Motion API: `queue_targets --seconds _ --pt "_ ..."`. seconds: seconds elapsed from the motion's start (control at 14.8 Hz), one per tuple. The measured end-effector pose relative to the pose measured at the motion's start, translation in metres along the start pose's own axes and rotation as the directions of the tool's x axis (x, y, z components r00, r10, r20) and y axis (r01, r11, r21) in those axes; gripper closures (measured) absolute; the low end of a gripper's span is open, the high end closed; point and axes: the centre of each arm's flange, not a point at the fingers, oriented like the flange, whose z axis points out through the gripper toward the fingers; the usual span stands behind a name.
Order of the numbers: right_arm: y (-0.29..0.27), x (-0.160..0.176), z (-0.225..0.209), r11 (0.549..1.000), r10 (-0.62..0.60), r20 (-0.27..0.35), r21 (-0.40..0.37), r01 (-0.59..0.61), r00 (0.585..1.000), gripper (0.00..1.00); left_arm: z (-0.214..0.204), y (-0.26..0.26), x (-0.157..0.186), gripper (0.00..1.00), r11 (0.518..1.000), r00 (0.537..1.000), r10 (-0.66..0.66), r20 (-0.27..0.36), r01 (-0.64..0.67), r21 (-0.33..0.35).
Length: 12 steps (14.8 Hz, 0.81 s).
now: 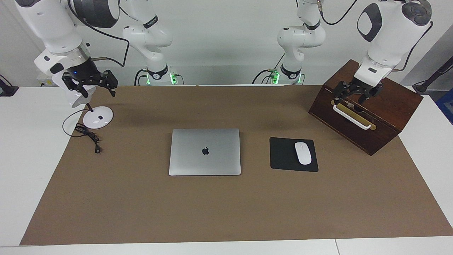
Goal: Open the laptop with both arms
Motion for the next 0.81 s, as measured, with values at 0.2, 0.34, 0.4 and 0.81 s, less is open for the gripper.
queue_targets --seconds 0.2,0.34,0.4,0.81 --pt "0.000 0.000 0.000 1.000 0.000 0.001 0.000 0.000 1.000 0.00 0.000 0.001 0.000 0.35 1.000 1.000 -0.007 0.000 0.007 0.000" --pt "0.000 0.000 0.000 1.000 0.000 0.001 0.000 0.000 1.000 0.00 0.000 0.001 0.000 0.56 1.000 1.000 -0.011 0.000 0.011 0.000" --pt "0.000 0.000 0.001 1.000 0.000 0.001 0.000 0.000 1.000 0.00 0.000 0.001 0.000 0.70 1.000 1.000 -0.011 0.000 0.011 0.000" --pt "0.000 -0.001 0.010 1.000 0.000 0.022 0.003 0.000 1.000 0.00 -0.002 0.010 0.001 0.99 0.999 0.999 -0.036 -0.013 0.036 -0.029"
